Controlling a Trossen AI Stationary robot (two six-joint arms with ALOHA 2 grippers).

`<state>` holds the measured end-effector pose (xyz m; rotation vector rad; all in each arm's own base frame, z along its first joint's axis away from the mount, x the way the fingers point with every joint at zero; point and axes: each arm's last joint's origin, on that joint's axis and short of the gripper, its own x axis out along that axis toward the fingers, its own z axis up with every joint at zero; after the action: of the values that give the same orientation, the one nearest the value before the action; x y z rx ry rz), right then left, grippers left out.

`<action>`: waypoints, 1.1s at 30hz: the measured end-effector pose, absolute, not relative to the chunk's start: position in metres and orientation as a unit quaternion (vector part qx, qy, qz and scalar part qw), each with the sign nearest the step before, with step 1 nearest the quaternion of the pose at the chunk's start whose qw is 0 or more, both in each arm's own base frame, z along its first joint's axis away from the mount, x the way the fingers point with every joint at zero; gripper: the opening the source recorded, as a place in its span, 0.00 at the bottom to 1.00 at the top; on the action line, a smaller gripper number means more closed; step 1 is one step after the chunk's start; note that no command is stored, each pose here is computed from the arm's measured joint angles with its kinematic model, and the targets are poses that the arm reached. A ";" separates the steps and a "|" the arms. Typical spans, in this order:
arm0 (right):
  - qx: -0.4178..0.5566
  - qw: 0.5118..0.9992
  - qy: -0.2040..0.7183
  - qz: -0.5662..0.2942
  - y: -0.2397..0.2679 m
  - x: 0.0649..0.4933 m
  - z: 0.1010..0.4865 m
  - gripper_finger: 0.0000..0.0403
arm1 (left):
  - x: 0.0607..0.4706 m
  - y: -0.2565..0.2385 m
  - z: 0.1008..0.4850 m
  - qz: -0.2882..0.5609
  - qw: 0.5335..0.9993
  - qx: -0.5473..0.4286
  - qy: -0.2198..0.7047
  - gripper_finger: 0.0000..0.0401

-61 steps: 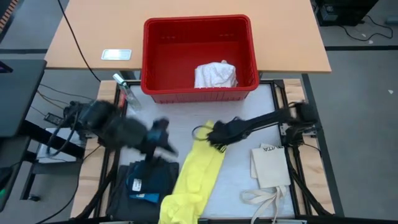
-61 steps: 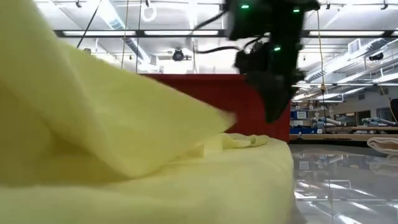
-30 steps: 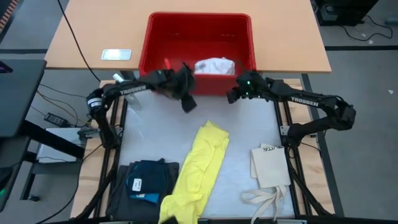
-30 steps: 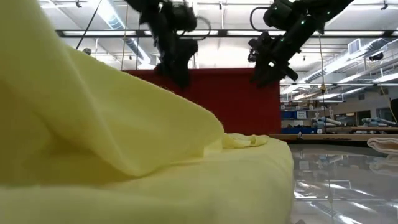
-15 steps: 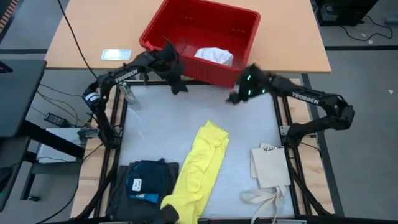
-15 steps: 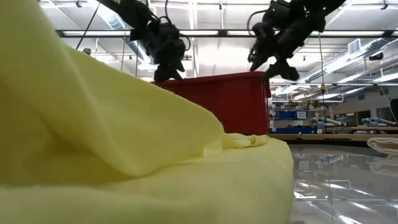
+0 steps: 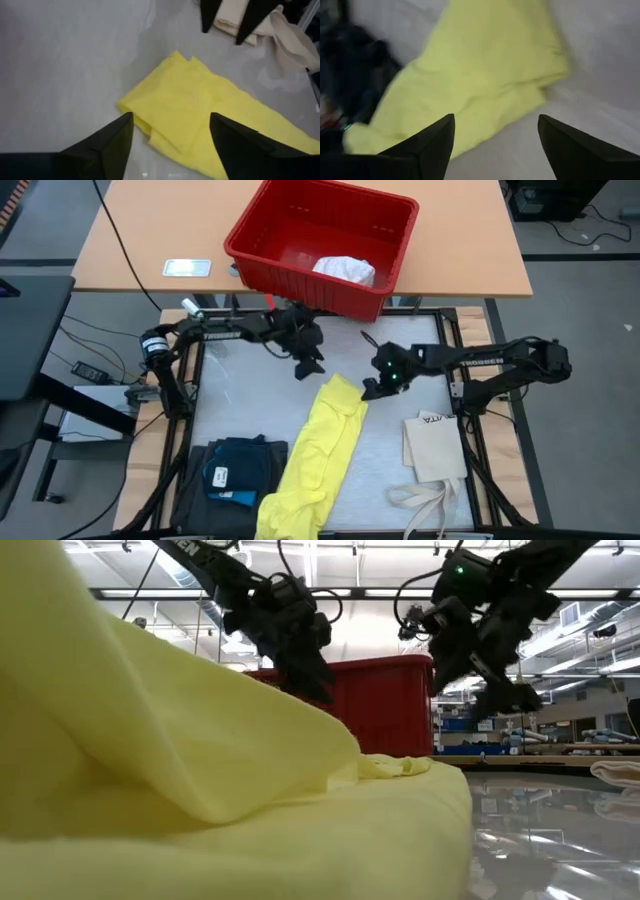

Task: Fold laundry
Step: Fold the yellow shirt

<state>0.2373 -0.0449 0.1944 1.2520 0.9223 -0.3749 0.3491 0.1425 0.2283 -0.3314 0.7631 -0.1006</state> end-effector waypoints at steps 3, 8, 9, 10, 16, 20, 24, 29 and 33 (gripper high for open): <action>0.557 0.692 0.412 -0.200 -0.037 0.234 0.184 0.72 | 0.350 0.133 0.215 -0.050 0.915 -0.179 0.359 0.73; 0.546 0.697 0.410 -0.219 -0.028 0.233 0.173 0.72 | 0.345 0.121 0.191 -0.045 0.904 -0.181 0.386 0.77; 0.544 0.696 0.413 -0.219 -0.027 0.234 0.170 0.72 | 0.346 0.120 0.186 -0.045 0.902 -0.182 0.389 0.77; 0.542 0.697 0.417 -0.216 -0.025 0.234 0.167 0.72 | 0.347 0.119 0.180 -0.043 0.899 -0.187 0.394 0.77; 0.532 0.698 0.430 -0.212 -0.020 0.246 0.144 0.72 | 0.362 0.110 0.148 -0.031 0.884 -0.223 0.410 0.77; 0.532 0.710 0.413 -0.207 -0.021 0.258 0.133 0.72 | 0.372 0.111 0.131 -0.009 0.881 -0.255 0.399 0.77; 0.536 0.706 0.414 -0.206 -0.024 0.264 0.123 0.67 | 0.376 0.111 0.119 -0.022 0.872 -0.280 0.400 0.71; 0.518 0.717 0.420 -0.202 -0.024 0.263 0.122 0.43 | 0.377 0.108 0.115 -0.023 0.869 -0.285 0.405 0.46; 0.487 0.749 0.421 -0.157 -0.029 0.264 0.124 0.13 | 0.378 0.109 0.117 -0.031 0.864 -0.319 0.388 0.19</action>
<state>0.2644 -0.0292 0.1240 1.0644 0.9208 -0.3438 0.3784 0.1091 0.1171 -0.6686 0.8132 -0.0654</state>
